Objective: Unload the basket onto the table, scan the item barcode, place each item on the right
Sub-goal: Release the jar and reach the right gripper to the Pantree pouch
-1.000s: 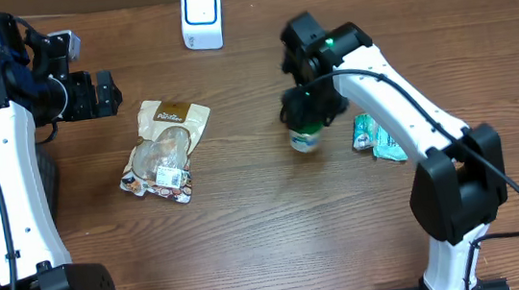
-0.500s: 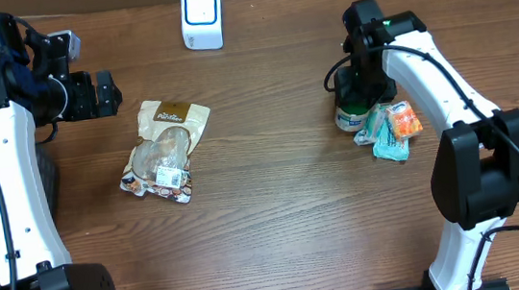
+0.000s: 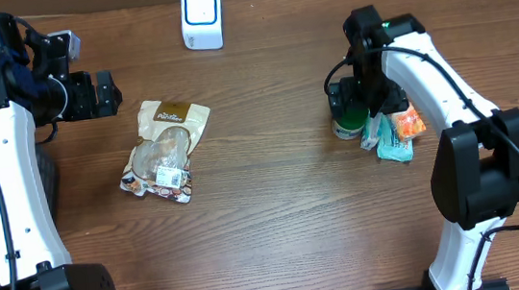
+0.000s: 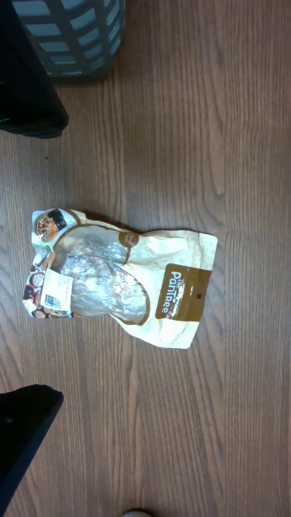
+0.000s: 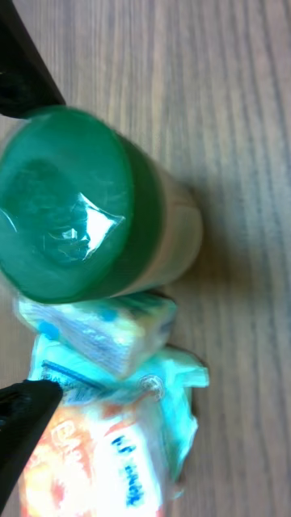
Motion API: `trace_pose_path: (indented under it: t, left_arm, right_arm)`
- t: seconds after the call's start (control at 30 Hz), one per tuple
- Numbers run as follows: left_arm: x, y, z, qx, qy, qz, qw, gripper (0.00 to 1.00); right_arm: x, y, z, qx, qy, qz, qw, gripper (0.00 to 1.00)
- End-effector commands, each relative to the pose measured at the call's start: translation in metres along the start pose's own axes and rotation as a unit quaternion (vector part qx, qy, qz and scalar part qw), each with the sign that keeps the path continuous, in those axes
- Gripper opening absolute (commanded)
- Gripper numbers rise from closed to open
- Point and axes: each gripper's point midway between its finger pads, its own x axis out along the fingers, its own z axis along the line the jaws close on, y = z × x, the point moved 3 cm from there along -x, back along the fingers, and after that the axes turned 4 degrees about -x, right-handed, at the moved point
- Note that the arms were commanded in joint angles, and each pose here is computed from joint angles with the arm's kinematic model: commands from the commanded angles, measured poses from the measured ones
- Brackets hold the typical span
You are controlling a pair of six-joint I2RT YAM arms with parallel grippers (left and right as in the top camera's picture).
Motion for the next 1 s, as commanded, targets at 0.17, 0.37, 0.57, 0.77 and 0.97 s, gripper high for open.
trace_pose_path:
  t: [0.17, 0.37, 0.57, 0.77, 0.97]
  left_arm:
    - [-0.008, -0.004, -0.005, 0.018, 0.004, -0.014, 1.0, 1.0]
    - [-0.008, -0.004, -0.005, 0.017, 0.004, -0.014, 1.0, 1.0]
    - [-0.008, -0.004, -0.005, 0.018, 0.004, -0.014, 1.0, 1.0]
    - [-0.008, -0.004, -0.005, 0.018, 0.004, -0.013, 1.0, 1.0]
    - [-0.008, -0.004, -0.005, 0.018, 0.004, -0.013, 1.0, 1.0]
  right_arm:
    - [-0.09, -0.027, 0.042, 0.015, -0.137, -0.083, 0.987, 1.0]
    - [-0.12, -0.041, 0.119, -0.051, -0.356, -0.113, 0.926, 1.0]
    - [-0.092, -0.048, 0.17, -0.009, -0.325, -0.128, 0.937, 1.0]
    - [-0.041, -0.039, 0.241, 0.037, -0.332, -0.107, 0.937, 0.89]
    - [0.0, -0.035, 0.288, 0.043, -0.352, -0.093, 0.93, 0.76]
